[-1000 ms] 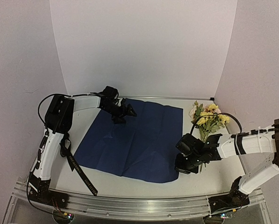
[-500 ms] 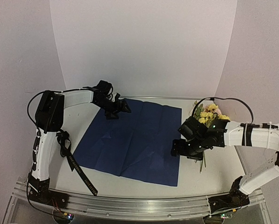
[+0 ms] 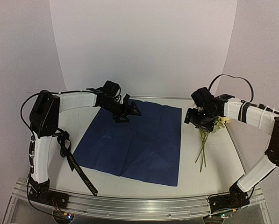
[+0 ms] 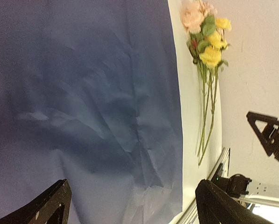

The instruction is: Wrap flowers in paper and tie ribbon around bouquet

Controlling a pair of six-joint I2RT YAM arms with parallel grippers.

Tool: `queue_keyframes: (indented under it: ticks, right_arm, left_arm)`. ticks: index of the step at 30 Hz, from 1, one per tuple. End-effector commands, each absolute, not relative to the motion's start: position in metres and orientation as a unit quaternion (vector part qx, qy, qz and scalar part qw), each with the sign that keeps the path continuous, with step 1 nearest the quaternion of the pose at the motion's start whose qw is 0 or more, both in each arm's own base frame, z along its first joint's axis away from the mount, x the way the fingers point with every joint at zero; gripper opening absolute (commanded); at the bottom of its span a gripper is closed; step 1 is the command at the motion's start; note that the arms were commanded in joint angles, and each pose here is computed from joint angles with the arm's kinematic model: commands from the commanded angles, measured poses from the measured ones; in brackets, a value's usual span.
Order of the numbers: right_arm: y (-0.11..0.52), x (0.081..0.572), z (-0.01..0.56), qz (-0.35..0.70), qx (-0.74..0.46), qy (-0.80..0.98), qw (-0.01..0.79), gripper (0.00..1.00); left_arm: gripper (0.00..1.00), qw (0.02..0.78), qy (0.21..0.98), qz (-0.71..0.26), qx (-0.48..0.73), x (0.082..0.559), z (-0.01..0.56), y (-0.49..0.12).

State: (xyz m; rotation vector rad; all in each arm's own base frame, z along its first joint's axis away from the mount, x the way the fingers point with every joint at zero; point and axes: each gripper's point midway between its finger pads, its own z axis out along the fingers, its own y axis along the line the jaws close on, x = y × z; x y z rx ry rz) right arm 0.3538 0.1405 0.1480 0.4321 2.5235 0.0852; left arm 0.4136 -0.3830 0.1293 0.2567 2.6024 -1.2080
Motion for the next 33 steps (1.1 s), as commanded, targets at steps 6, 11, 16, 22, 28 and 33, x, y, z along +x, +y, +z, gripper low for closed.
queue_keyframes:
  ticks: [6, 11, 16, 22, 28, 33]
  right_arm:
    - [0.180, 0.379, 0.115, 0.038, 0.103, 0.960, 0.259, 0.85]
    - [0.222, 0.384, 0.105, 0.024, 0.045, 0.965, 0.259, 0.80]
    - [0.240, 0.381, 0.080, 0.006, 0.021, 0.971, 0.238, 0.78]
    - [0.253, 0.361, 0.048, -0.015, -0.007, 0.978, 0.207, 0.75]
    - [0.255, 0.326, 0.020, -0.030, -0.017, 0.985, 0.169, 0.71]
    - [0.257, 0.289, 0.010, -0.027, -0.023, 0.989, 0.141, 0.68]
  left_arm:
    - [0.91, 0.055, 0.913, -0.386, 0.117, 0.352, 0.069, -0.405]
    - [0.92, 0.060, 0.922, -0.366, 0.113, 0.328, 0.068, -0.378]
    - [0.93, 0.052, 0.931, -0.349, 0.098, 0.310, 0.061, -0.355]
    - [0.93, 0.054, 0.944, -0.322, 0.058, 0.306, 0.057, -0.312]
    - [0.93, 0.053, 0.959, -0.279, 0.012, 0.315, 0.042, -0.268]
    - [0.92, 0.051, 0.969, -0.240, -0.001, 0.332, 0.026, -0.246]
